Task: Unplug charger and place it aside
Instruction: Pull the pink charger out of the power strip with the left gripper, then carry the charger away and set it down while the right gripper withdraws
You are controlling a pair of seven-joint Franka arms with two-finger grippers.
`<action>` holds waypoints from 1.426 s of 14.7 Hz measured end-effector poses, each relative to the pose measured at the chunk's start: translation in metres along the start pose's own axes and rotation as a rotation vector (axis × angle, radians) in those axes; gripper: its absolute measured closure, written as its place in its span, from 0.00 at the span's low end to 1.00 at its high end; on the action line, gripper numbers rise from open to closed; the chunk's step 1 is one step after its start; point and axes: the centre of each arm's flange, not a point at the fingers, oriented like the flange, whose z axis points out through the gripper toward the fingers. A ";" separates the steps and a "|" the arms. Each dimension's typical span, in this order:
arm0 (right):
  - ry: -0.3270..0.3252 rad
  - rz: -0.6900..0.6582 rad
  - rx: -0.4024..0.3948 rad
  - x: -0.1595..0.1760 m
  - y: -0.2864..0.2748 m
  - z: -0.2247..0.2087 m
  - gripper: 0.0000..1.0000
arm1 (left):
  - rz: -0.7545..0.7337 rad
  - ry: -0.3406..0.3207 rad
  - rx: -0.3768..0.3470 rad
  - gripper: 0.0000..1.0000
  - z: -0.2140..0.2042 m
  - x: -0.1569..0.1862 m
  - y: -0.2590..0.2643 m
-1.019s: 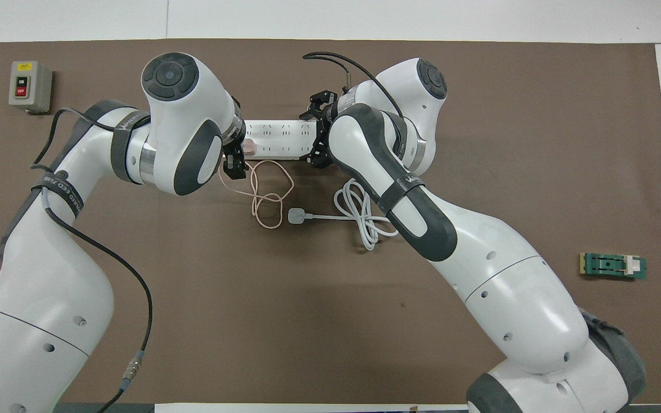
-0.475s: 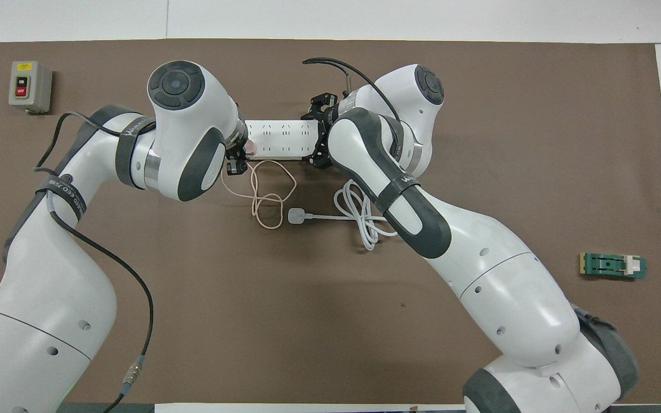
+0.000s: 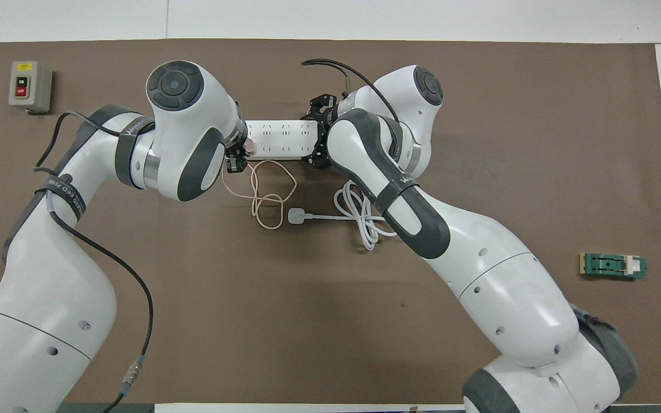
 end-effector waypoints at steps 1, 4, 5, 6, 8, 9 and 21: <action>0.000 0.000 0.000 0.000 0.000 0.000 0.07 | 0.001 0.001 0.000 0.68 0.000 0.000 0.000; 0.000 0.000 0.000 0.000 0.000 0.000 0.07 | 0.010 0.009 0.000 0.68 -0.002 -0.001 0.000; 0.000 0.000 0.000 0.000 0.000 0.000 0.07 | 0.013 0.011 0.002 0.68 -0.003 -0.001 0.001; 0.000 0.001 0.000 0.000 0.000 0.000 0.07 | 0.015 0.013 0.005 0.68 -0.006 -0.002 0.001; 0.000 0.001 0.002 0.000 0.000 0.000 0.07 | 0.021 0.020 0.000 0.68 -0.029 0.003 0.005; 0.000 0.001 0.002 0.000 0.000 0.000 0.07 | 0.023 0.026 -0.015 0.68 -0.051 0.012 0.009; -0.027 -0.023 0.068 -0.041 -0.007 -0.049 0.00 | 0.397 -0.012 0.091 0.68 -0.158 0.296 0.019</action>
